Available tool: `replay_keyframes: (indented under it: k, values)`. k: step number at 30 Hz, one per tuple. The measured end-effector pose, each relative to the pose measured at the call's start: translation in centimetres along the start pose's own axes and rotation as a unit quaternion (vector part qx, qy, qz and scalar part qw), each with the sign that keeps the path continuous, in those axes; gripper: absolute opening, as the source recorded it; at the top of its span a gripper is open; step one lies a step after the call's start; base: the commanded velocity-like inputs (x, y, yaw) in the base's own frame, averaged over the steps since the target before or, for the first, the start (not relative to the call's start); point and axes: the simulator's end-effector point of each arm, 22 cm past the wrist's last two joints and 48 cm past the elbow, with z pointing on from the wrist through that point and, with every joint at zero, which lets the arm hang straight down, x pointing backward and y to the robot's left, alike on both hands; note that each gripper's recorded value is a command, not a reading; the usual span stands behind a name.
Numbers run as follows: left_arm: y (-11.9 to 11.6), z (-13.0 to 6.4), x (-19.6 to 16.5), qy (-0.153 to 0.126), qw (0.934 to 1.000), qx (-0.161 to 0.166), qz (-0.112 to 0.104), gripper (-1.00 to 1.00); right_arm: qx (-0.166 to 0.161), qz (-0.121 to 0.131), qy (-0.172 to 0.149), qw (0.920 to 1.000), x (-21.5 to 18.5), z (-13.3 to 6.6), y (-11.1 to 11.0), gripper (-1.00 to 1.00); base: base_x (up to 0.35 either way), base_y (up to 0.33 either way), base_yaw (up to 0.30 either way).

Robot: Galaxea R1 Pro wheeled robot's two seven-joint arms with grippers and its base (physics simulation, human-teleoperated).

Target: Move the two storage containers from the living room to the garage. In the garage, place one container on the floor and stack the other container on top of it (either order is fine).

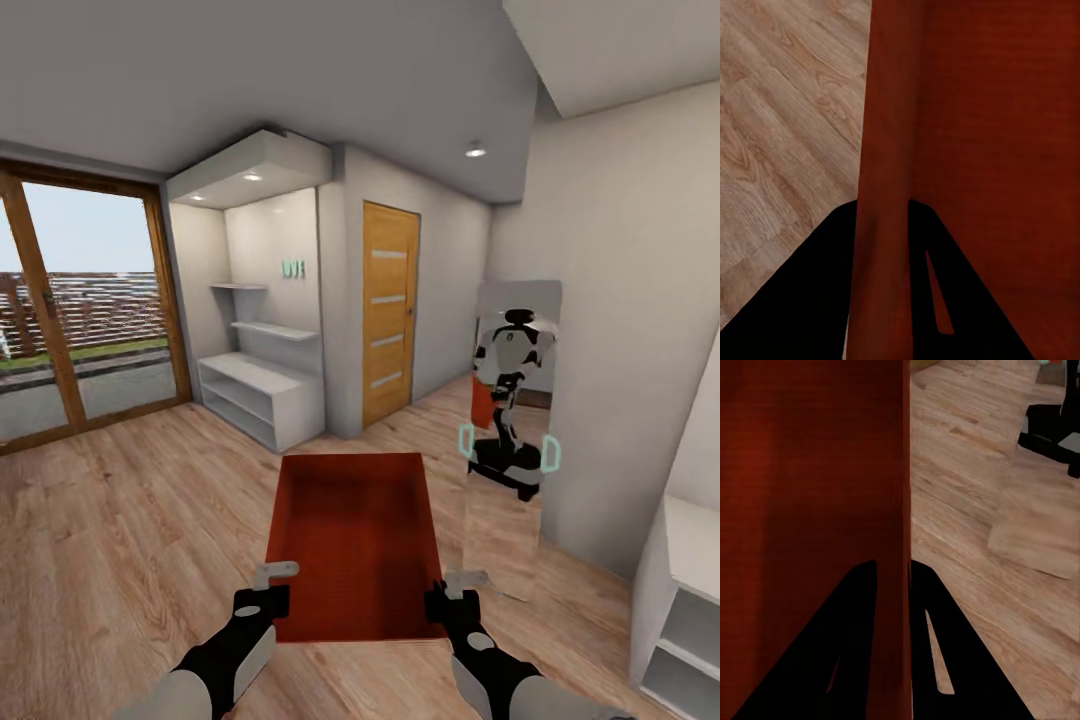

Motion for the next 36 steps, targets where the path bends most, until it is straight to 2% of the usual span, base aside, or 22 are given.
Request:
replay_keyframes:
  k: [13, 36]
  values:
    - [0.03, 0.01, -0.02, 0.000, 1.0000, 0.000, 0.000, -1.00, 0.000, 0.000, 0.000, 1.0000, 0.00, -0.01, 0.04, -1.00, 0.322, 0.000, 0.238]
    - [0.05, 0.02, -0.03, 0.000, 1.0000, 0.001, 0.000, -1.00, 0.000, 0.001, 0.000, 1.0000, 0.01, -0.02, 0.05, -1.00, 0.322, 0.000, 0.007]
